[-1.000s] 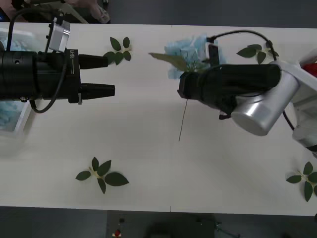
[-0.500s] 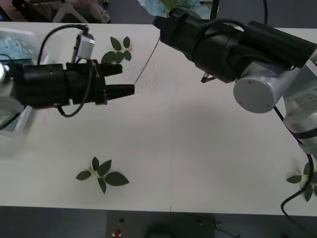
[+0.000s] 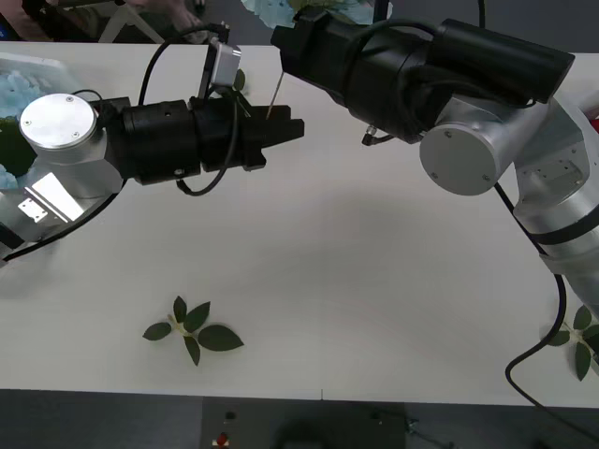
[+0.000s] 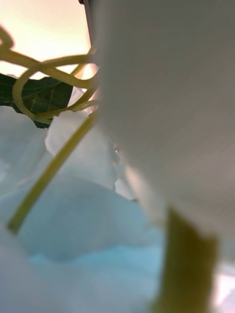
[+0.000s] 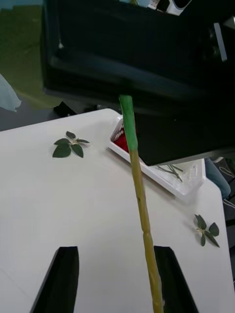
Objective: Put the red flowers into the right box and the blue flowers into the left box
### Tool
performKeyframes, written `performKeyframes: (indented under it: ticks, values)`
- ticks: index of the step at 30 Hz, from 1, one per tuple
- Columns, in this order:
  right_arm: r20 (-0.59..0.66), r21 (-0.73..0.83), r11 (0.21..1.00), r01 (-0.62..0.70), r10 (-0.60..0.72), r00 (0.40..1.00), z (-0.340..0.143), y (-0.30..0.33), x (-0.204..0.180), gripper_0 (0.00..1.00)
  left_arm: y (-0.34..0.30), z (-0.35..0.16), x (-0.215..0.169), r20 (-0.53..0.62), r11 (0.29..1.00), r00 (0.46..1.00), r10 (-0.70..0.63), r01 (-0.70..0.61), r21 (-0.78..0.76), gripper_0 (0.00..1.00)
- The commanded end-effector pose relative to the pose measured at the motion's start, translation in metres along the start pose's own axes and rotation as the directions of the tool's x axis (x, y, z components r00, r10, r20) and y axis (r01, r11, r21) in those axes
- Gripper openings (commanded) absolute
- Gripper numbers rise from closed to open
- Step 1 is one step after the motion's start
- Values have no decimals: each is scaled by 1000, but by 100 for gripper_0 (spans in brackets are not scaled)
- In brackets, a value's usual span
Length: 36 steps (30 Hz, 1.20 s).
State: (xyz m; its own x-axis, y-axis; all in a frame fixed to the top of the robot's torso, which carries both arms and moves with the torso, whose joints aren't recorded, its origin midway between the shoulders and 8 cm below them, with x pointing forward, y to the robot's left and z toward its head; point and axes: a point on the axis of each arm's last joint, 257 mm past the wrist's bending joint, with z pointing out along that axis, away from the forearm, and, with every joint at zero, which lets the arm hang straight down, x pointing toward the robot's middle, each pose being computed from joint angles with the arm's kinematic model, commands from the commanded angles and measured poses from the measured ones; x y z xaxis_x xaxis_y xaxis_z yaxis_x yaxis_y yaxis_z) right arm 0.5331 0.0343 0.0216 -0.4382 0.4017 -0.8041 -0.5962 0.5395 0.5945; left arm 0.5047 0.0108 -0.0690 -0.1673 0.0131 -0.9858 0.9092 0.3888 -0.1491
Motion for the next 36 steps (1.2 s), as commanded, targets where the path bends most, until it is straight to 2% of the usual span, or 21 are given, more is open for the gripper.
performKeyframes:
  ticks: [1, 11, 12, 13, 14, 15, 16, 21, 25, 26, 28, 31, 32, 33, 36]
  values:
    - [16, -27, 998, 52, -52, 999, 2, 16, -10, 0, 1, -3, -17, -2, 1000, 1000, 4, -4, -2, 0]
    - [16, -26, 999, 44, -43, 999, 1, 15, -11, 0, 1, -3, -18, 0, 1000, 1000, 3, -3, -1, 0]
    - [14, -25, 999, 47, -46, 999, 1, 15, -10, 6, 1, -3, -18, 0, 1000, 1000, 0, 0, -2, 0]
    - [15, -20, 998, 59, -59, 998, 1, 13, -11, 34, 2, -4, -18, -1, 1000, 1000, 3, -3, -5, 0]
    - [13, -14, 998, 67, -67, 998, 1, 11, -11, 56, 6, -7, -18, -2, 1000, 1000, 4, -4, -15, 0]
    - [2, 0, 997, 81, -81, 997, 1, 8, -9, 71, 10, -11, -19, -8, 1000, 1000, 8, -8, -25, 0]
    - [-3, 8, 995, 98, -98, 995, 1, 6, -9, 78, 16, -17, -18, -16, 999, 1000, 11, -11, -38, 0]
    - [-19, 28, 980, 198, -197, 980, -1, 0, -11, 83, 52, -73, -18, -105, 992, 994, 32, -45, -120, 0]
    - [-23, 31, 979, 200, -199, 980, -3, -3, -12, 84, 91, -162, -1, -294, 978, 955, 27, -86, -189, 0]
    - [-24, 34, 978, 204, -203, 979, -4, -5, -13, 84, 101, -202, 4, -366, 975, 931, 4, -86, -207, 0]
    - [-26, 39, 976, 212, -211, 977, -6, -7, -14, 85, 111, -247, 5, -441, 967, 897, -17, -97, -235, 0]
    - [-44, 55, 966, 252, -249, 967, -11, -17, -17, 85, 131, -373, 14, -633, 929, 767, -104, -152, -336, 0]
    - [-55, 56, 962, 268, -265, 963, -13, -20, -14, 85, 134, -396, 15, -664, 919, 737, -122, -169, -357, 0]
    - [-75, 59, 955, 291, -287, 955, -15, -24, -11, 85, 140, -427, 16, -710, 898, 689, -148, -208, -389, 0]
    - [-179, 56, 902, 428, -412, 893, -28, -46, 6, 85, 166, -529, 20, -830, 797, 499, -249, -381, -469, 0]
